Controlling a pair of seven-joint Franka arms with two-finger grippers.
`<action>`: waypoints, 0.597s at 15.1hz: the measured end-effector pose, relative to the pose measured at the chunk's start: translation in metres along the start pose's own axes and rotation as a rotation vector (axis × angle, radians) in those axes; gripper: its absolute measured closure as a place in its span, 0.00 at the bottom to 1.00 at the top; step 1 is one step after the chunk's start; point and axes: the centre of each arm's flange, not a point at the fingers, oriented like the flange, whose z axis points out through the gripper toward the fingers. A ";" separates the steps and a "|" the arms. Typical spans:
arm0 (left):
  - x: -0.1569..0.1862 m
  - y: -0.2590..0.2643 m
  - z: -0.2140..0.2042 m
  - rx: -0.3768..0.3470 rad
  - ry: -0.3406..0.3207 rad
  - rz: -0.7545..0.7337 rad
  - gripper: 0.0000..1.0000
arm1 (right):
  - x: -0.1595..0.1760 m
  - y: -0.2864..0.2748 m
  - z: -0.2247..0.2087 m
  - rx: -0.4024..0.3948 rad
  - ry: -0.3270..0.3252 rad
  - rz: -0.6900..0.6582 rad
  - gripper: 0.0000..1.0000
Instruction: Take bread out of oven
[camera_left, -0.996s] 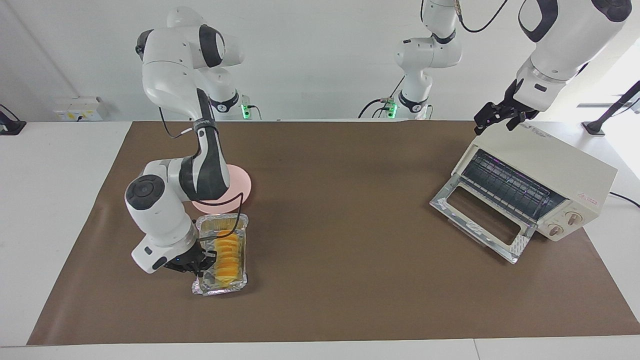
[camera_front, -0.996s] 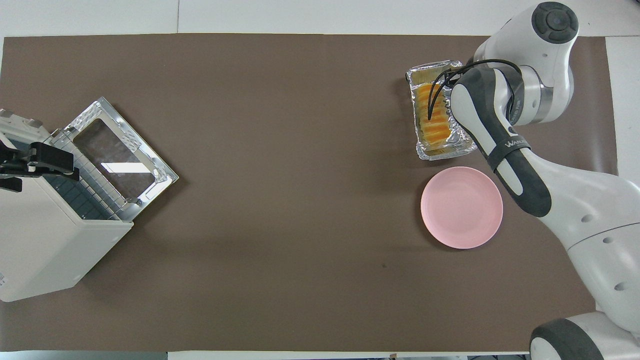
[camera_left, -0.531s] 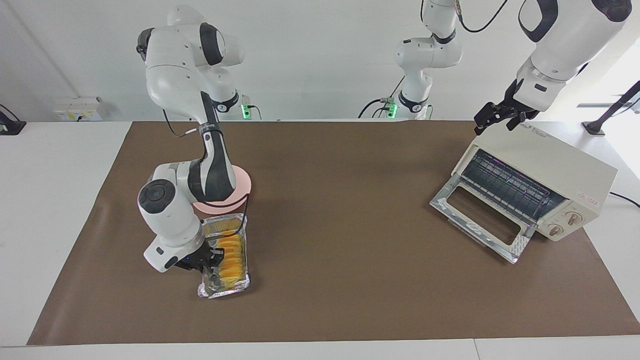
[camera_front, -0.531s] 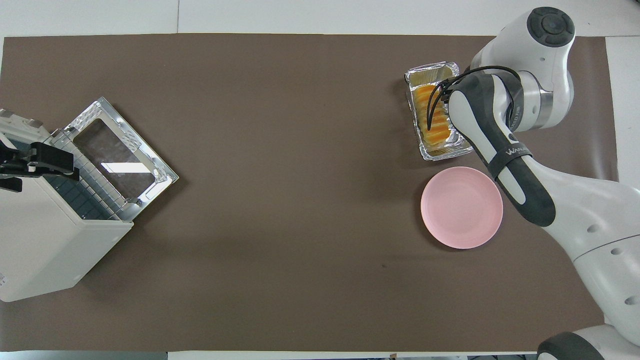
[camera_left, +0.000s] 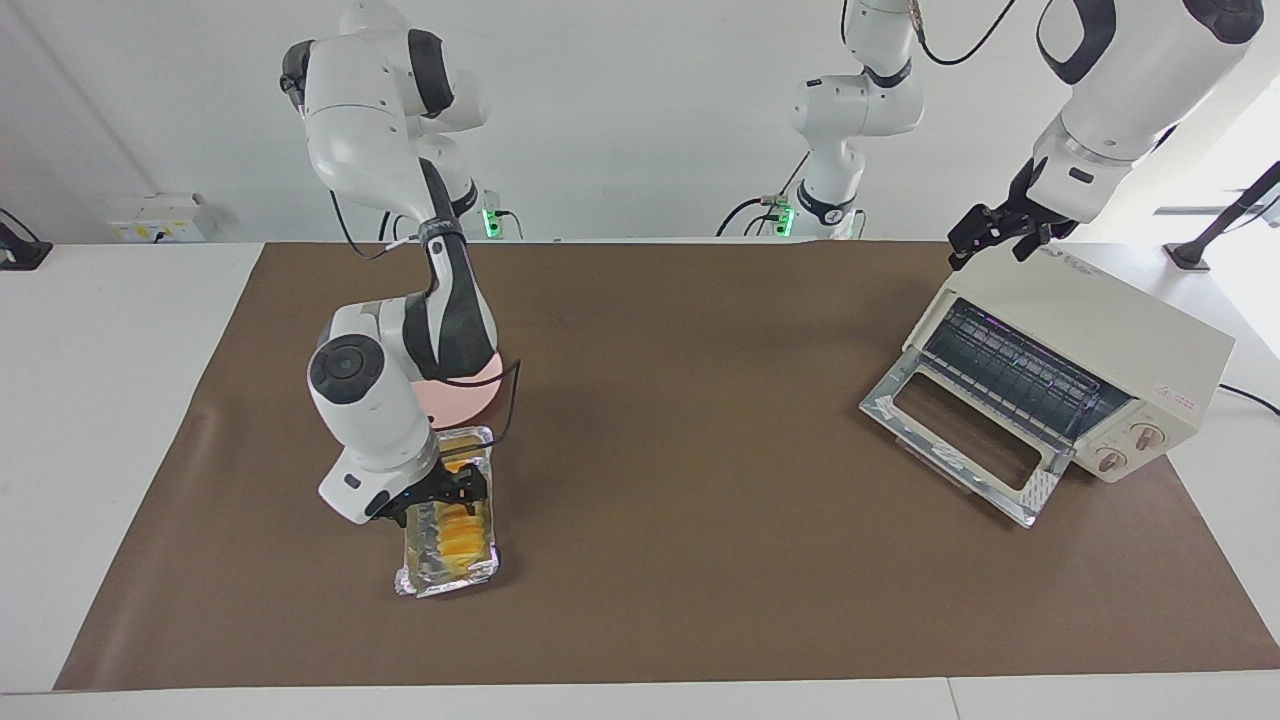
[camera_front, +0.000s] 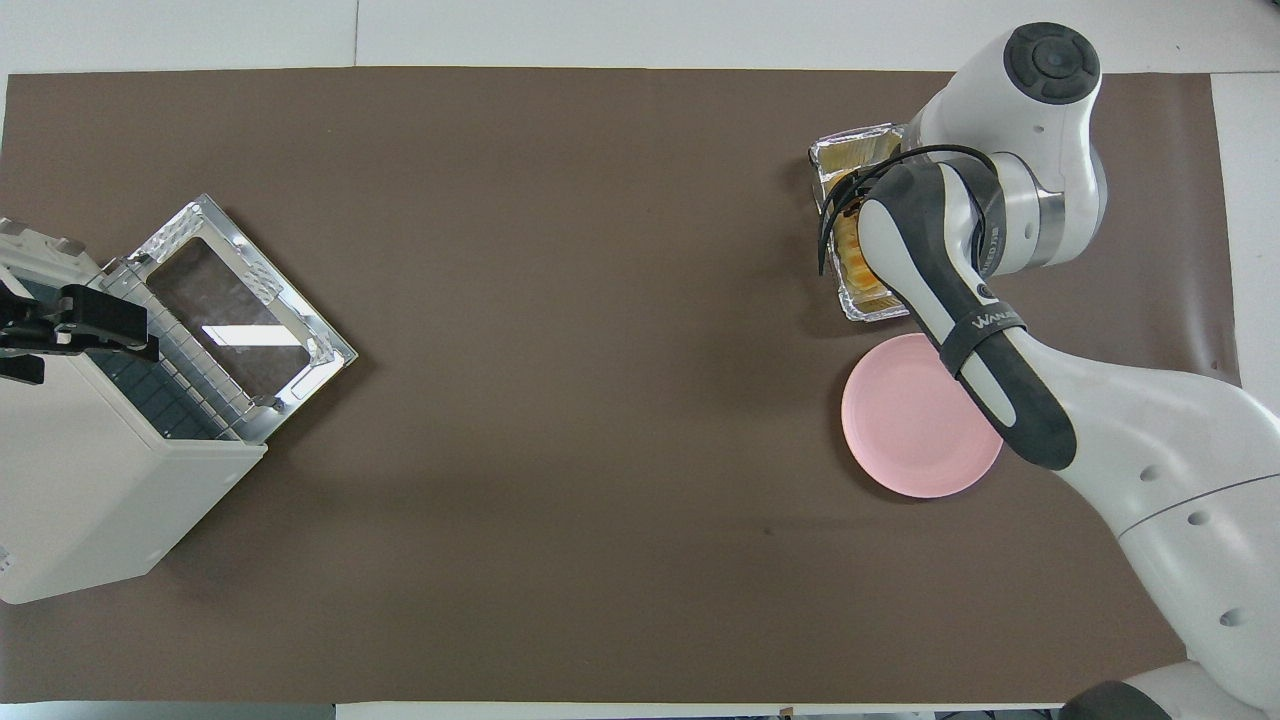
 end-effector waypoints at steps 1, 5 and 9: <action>0.000 0.000 0.000 0.000 0.000 0.000 0.00 | -0.001 -0.002 0.005 0.000 0.011 -0.002 0.05; 0.000 0.000 0.000 0.000 0.000 0.000 0.00 | -0.013 -0.002 0.030 0.001 0.063 -0.002 0.30; 0.000 0.000 0.000 0.000 0.000 0.000 0.00 | -0.020 -0.002 0.027 0.001 0.093 -0.001 0.67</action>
